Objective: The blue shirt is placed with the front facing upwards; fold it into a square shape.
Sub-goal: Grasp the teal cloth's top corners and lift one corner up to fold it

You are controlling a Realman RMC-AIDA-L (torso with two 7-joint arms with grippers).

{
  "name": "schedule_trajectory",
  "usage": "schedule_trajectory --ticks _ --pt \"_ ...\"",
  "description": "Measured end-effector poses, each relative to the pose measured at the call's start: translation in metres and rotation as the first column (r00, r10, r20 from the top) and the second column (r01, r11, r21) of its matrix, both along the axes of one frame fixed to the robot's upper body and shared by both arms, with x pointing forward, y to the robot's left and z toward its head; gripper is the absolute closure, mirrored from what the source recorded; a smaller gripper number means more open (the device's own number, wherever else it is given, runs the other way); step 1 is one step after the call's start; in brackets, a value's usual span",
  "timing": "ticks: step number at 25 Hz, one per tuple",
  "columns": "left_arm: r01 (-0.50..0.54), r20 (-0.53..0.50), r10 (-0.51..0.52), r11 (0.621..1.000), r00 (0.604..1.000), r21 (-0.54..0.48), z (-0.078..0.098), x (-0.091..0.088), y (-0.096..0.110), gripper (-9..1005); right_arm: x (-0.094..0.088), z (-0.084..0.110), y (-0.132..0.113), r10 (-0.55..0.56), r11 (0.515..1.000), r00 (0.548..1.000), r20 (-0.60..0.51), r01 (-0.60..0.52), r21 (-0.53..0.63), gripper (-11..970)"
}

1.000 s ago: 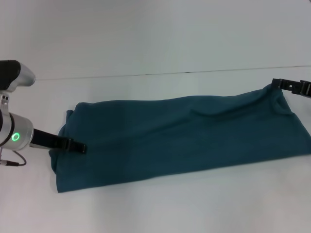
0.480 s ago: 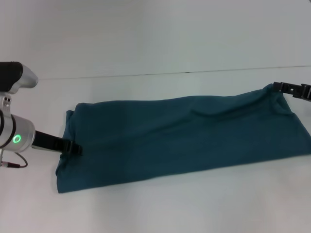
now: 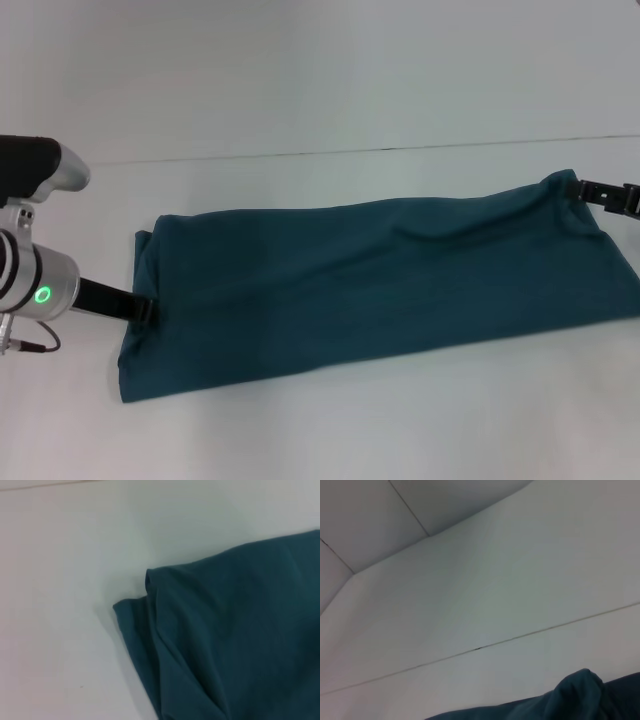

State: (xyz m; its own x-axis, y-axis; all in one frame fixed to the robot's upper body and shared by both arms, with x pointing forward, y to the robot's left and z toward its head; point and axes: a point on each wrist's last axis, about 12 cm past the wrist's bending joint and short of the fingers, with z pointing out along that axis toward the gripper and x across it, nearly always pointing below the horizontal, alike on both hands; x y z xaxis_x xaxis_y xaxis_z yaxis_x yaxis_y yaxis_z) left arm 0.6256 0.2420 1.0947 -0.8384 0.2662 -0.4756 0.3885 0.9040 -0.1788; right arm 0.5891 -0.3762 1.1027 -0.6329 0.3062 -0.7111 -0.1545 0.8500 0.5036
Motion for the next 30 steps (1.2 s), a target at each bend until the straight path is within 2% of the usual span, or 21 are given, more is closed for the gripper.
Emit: schedule_trajectory --ticks 5,10,18,24,30 --pt "0.014 0.001 -0.014 0.999 1.0 0.039 -0.002 0.0 -0.003 964 -0.002 -0.001 0.0 0.003 1.0 1.0 -0.004 -0.003 0.01 33" --pt "-0.011 0.041 0.01 0.999 0.999 0.037 0.008 0.001 -0.003 965 -0.006 -0.002 -0.002 -0.002 1.0 1.0 -0.013 0.002 0.018 34" --pt "0.01 0.047 -0.011 1.0 0.999 0.022 0.022 0.0 -0.006 965 -0.01 -0.003 -0.004 0.003 1.0 1.0 0.0 -0.003 0.029 41" --pt "0.039 0.078 -0.036 0.999 0.996 -0.03 0.045 -0.003 -0.009 964 -0.011 0.003 -0.004 -0.006 0.998 0.992 0.127 -0.002 0.062 51" --pt "0.075 0.116 -0.067 0.995 0.991 -0.068 0.065 -0.003 -0.021 966 -0.024 -0.008 0.001 -0.047 0.997 0.958 0.284 0.026 0.075 103"
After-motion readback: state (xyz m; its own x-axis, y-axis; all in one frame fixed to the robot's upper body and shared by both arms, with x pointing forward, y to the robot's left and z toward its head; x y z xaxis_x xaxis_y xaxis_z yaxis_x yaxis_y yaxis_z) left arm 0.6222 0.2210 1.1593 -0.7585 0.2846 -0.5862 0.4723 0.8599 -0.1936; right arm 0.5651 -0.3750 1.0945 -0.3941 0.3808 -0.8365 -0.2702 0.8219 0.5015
